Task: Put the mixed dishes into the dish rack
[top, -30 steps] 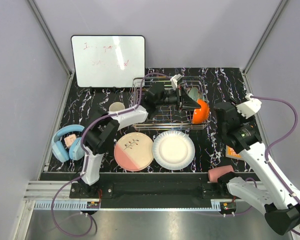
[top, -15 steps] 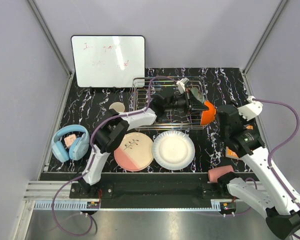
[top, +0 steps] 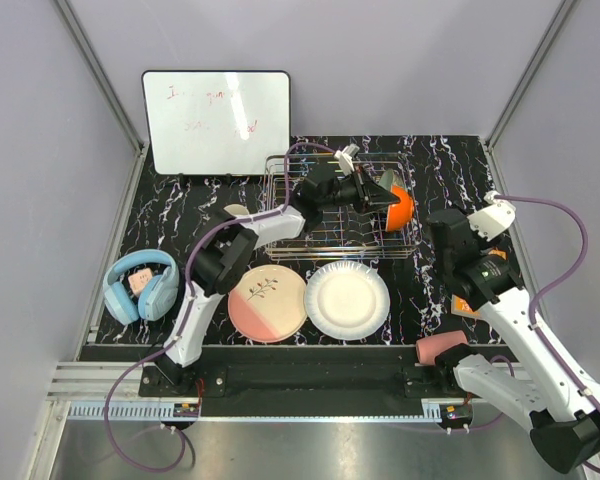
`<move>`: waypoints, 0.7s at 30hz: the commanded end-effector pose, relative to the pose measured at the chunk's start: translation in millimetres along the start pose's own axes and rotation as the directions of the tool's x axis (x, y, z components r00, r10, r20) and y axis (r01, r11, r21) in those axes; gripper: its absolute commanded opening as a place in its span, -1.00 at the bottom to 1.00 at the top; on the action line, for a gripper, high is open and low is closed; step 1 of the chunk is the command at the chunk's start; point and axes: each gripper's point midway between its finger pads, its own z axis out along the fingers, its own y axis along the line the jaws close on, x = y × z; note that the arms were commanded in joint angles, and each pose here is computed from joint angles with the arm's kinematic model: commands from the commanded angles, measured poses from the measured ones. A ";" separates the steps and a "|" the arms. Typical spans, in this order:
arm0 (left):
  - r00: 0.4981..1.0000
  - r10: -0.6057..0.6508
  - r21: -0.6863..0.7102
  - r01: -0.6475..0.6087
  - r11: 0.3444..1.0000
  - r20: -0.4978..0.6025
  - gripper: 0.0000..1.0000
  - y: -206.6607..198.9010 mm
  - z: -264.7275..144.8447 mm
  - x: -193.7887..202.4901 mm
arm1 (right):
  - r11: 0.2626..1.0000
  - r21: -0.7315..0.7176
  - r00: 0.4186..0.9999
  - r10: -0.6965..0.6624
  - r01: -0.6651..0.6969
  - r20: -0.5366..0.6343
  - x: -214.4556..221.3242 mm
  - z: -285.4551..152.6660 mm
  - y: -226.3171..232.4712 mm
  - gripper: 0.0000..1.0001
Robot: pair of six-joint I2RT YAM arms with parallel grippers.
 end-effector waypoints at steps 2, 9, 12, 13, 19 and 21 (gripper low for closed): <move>0.996 0.086 0.066 -0.087 0.994 0.019 -1.00 -14.1 8.8 2.3 | 1.000 0.002 1.000 0.004 -0.004 0.016 -6.8 0.0 1.5 0.44; 0.997 0.073 0.042 -0.072 0.997 -0.040 -1.00 -2.5 9.8 37.0 | 1.000 0.003 1.000 0.007 -0.007 0.018 -5.3 0.6 0.9 0.45; 0.996 0.073 0.037 -0.071 0.997 -0.059 -0.98 -0.3 6.4 47.6 | 1.000 -0.007 1.000 0.018 -0.017 0.020 -7.6 -1.5 0.9 0.46; 0.995 0.075 0.038 -0.073 0.997 -0.062 -0.98 -0.4 5.8 49.2 | 1.000 -0.008 1.000 0.014 -0.014 0.020 -7.1 -2.1 0.1 0.46; 0.993 0.092 0.009 -0.091 0.996 -0.072 -0.87 9.0 1.6 52.9 | 1.000 -0.018 0.999 0.024 -0.023 0.038 -12.9 -7.9 -6.5 0.47; 0.992 0.103 0.009 -0.103 0.995 -0.077 -0.38 8.9 1.3 54.4 | 1.000 -0.015 0.999 0.019 -0.019 0.037 -12.6 -8.2 -7.9 0.49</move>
